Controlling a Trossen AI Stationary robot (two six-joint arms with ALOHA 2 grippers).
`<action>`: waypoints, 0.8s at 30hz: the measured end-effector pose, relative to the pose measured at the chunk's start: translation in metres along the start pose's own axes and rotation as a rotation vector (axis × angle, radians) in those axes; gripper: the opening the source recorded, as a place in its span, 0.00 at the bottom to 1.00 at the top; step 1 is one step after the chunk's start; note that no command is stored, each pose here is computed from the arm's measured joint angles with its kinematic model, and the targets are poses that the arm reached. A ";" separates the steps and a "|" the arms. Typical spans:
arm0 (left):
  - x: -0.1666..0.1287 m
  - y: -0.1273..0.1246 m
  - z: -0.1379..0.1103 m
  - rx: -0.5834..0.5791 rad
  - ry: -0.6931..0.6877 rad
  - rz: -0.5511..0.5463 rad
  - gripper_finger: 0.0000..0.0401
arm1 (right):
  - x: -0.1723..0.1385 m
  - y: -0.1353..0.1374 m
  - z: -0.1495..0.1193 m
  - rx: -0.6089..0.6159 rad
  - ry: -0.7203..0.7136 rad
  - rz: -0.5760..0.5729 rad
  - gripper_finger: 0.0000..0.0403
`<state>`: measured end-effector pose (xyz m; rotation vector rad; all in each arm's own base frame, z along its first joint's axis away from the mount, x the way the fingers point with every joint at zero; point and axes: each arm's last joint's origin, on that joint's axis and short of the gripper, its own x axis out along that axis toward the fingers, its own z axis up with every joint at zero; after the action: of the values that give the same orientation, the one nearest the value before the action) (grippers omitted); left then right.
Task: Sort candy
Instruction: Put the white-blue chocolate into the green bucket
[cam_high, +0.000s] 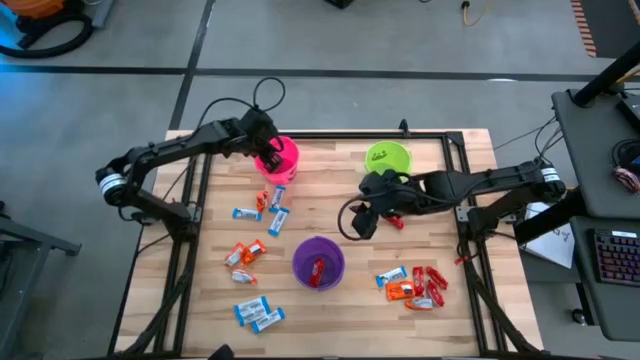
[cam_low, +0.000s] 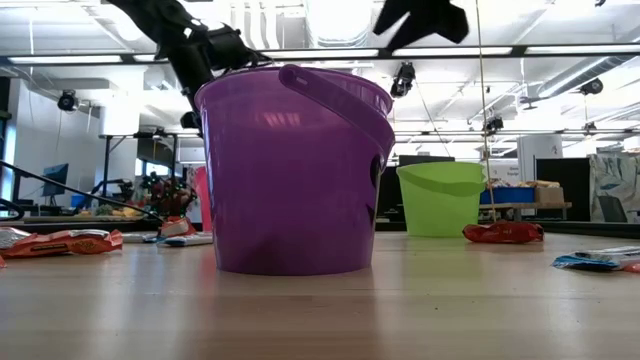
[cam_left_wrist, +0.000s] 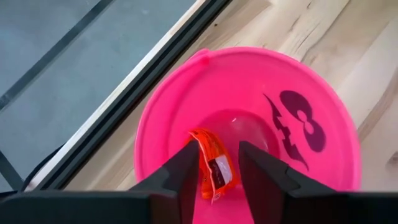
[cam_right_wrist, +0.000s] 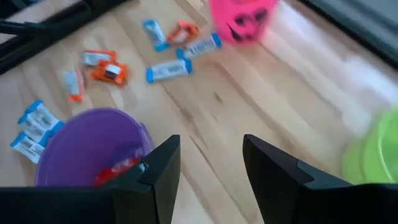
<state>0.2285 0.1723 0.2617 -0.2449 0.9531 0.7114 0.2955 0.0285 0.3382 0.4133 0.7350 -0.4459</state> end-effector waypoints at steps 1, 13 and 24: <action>-0.003 0.000 0.000 -0.004 -0.006 -0.002 0.25 | 0.000 -0.003 -0.001 0.027 0.023 -0.016 0.41; -0.079 -0.008 -0.005 -0.079 -0.241 -0.087 0.26 | -0.003 -0.022 -0.033 0.217 0.472 -0.087 0.41; -0.156 -0.033 -0.024 -0.136 -0.510 -0.321 0.26 | 0.005 0.009 -0.103 -0.504 0.607 0.190 0.41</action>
<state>0.1757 0.0663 0.3706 -0.3087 0.3671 0.5052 0.2479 0.0870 0.2672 0.1322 1.3423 0.0654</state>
